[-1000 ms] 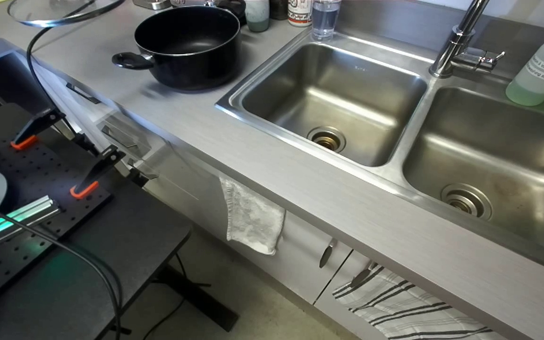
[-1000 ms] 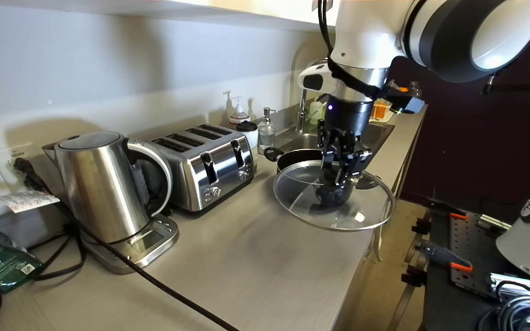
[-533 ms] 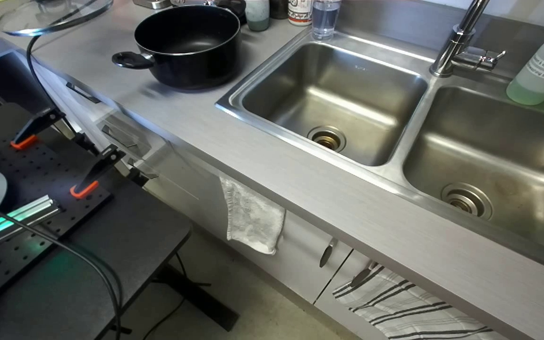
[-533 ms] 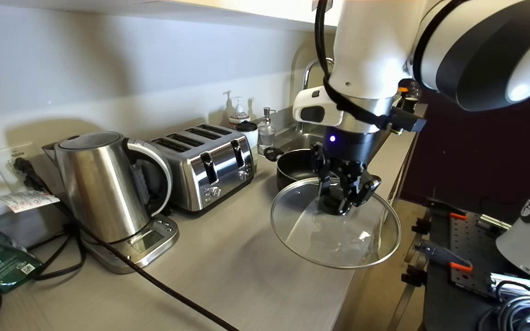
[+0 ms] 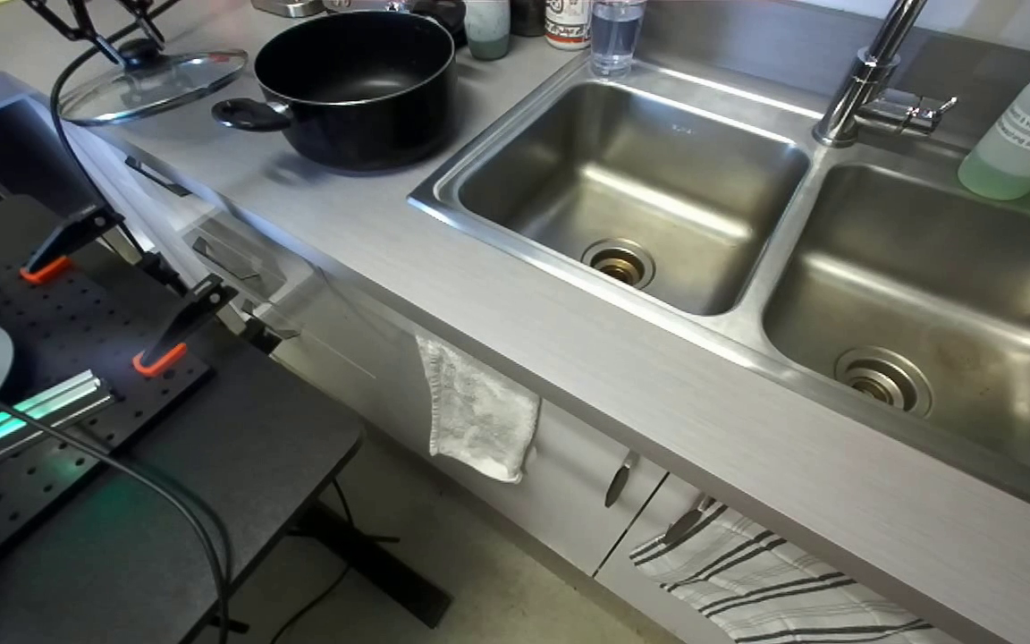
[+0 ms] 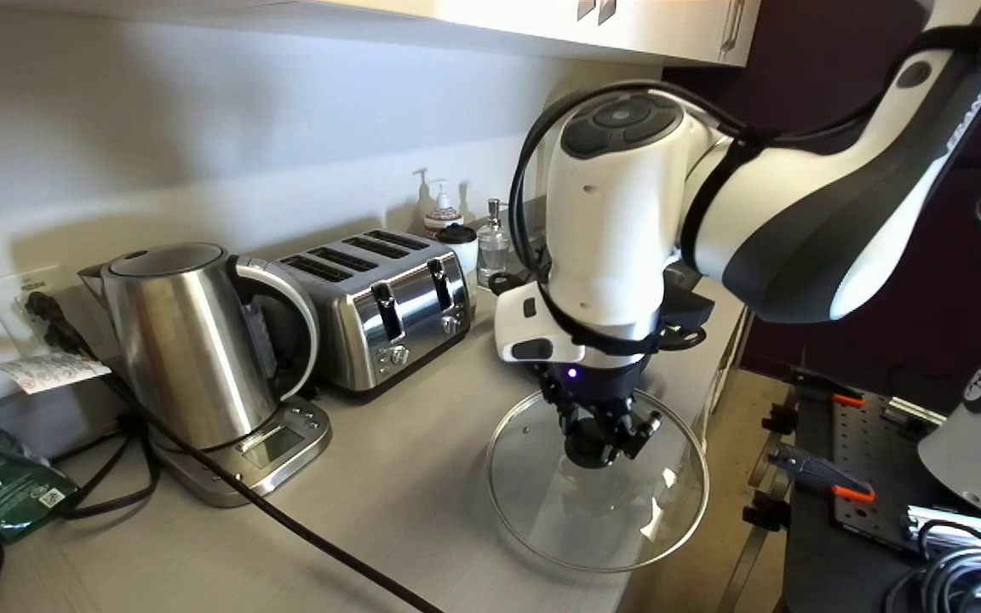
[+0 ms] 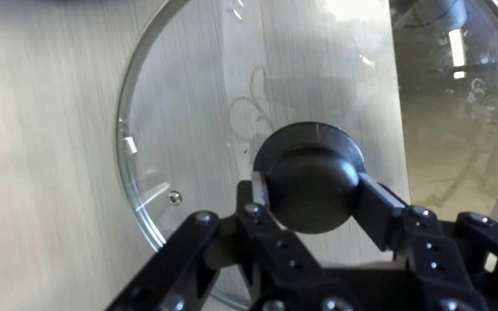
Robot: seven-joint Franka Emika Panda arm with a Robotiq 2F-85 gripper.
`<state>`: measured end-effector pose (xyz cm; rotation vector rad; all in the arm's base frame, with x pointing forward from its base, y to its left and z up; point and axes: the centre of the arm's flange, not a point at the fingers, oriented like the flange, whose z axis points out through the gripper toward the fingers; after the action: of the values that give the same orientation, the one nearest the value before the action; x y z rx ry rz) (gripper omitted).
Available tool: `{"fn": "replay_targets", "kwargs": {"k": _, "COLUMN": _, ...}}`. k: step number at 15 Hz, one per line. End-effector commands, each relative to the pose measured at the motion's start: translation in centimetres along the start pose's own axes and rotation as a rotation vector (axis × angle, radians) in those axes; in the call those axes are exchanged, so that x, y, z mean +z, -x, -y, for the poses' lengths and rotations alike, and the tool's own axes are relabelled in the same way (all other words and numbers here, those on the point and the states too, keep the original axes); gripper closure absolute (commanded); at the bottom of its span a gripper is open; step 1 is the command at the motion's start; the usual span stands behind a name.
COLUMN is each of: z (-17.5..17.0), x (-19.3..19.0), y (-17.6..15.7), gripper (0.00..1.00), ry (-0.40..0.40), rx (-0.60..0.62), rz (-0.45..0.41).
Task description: Remove the lid from the pot
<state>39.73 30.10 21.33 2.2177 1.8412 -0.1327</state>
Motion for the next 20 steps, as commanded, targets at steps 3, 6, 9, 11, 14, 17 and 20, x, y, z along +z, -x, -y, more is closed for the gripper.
{"fn": "replay_targets", "kwargs": {"k": 3, "z": -1.5, "x": 2.9, "y": -3.9, "gripper": 0.74, "ry": 0.002, "rx": -0.056, "rz": 0.018}}
{"fn": "replay_targets", "kwargs": {"k": 6, "z": -2.1, "x": 3.7, "y": -4.5, "gripper": 0.74, "ry": -0.003, "rx": -0.059, "rz": 0.016}}
{"fn": "replay_targets", "kwargs": {"k": 9, "z": -3.0, "x": 3.6, "y": -4.8, "gripper": 0.74, "ry": 0.002, "rx": -0.05, "rz": 0.011}}
{"fn": "replay_targets", "kwargs": {"k": 11, "z": -3.8, "x": 3.2, "y": -4.9, "gripper": 0.74, "ry": 0.008, "rx": -0.035, "rz": 0.003}}
{"fn": "replay_targets", "kwargs": {"k": 14, "z": -5.1, "x": 2.9, "y": -5.1, "gripper": 0.74, "ry": 0.016, "rx": -0.012, "rz": -0.01}}
{"fn": "replay_targets", "kwargs": {"k": 17, "z": -5.7, "x": 2.7, "y": -4.8, "gripper": 0.73, "ry": 0.016, "rx": 0.0, "rz": -0.013}}
{"fn": "replay_targets", "kwargs": {"k": 20, "z": -5.4, "x": 2.0, "y": -4.4, "gripper": 0.18, "ry": 0.027, "rx": -0.007, "rz": -0.029}}
